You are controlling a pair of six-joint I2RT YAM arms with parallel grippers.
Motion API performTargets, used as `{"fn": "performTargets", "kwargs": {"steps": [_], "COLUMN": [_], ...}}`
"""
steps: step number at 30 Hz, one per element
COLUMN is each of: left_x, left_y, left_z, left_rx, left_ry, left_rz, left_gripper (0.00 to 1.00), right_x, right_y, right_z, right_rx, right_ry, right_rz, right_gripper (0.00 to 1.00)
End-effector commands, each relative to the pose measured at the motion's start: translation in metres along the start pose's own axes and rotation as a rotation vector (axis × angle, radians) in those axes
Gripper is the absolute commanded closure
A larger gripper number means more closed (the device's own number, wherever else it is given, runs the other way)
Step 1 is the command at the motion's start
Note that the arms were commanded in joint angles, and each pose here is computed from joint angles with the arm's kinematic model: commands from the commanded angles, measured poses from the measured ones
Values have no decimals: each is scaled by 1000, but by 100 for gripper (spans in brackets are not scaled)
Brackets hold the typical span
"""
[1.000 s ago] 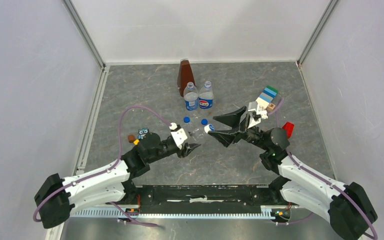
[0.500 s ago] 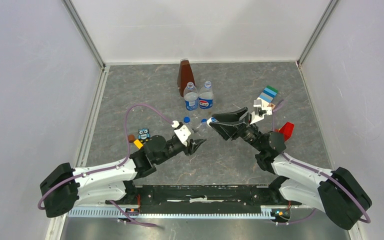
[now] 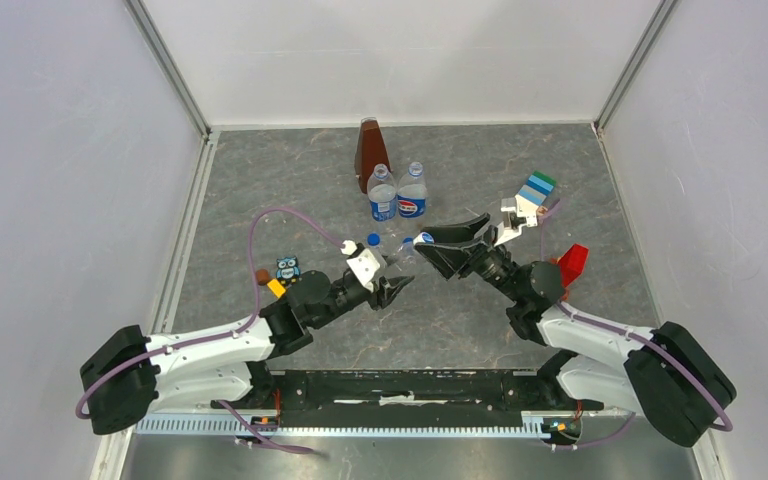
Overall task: Unscrew the bottle caps
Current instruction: Unscrew the bottle cap from the plastic bottle.
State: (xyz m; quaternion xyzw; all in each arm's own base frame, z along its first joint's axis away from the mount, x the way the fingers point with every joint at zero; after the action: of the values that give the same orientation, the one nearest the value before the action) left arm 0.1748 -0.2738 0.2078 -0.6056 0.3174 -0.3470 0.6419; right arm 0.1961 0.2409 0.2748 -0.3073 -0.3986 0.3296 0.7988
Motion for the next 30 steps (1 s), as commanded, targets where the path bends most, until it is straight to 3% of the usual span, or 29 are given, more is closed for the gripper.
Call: {"fn": "performTargets", "kwargs": {"steps": [1,10,15,19,25,30], "left_x": [7,12,14,14,15,10], "left_y": [-29,-28,-27,-27,-25,-29], "left_z": [-1,-5,-7,-8,-18,-44], "left_rx": [-25,-21,-12,-19,-16,-6], "left_ry": [2,30,48,48,126,331], "left_rz": [-89,-78,-66,-63,-50,-67], "left_gripper": [98,98,98,98,98,98], "right_x": [3,2,3,5,5,0], "right_y": [-9,-12,-12,-9,-11,-17], "right_z": [6,9,8,7,18,42], "right_rx": [-8,7,3,11,14,-12], "right_ry": [-28,-52,-50,-51,-125,-278], "right_rz": [-50,-82,-89,-70,-72,-67], "right_gripper": [37,47,45,56,100,100]}}
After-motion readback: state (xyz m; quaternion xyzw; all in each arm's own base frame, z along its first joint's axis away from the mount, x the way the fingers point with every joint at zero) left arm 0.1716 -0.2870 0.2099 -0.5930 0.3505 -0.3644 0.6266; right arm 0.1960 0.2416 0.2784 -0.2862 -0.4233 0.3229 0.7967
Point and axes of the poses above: each gripper's point midway between its finger pads, its own x axis out along the fingers, its own z axis along the line the jaws close on, y = z × x, the point moved 4 cm from there along -x, back along the fingers, and after that the axes turned 1 degree about x, right-handed, at the moved point
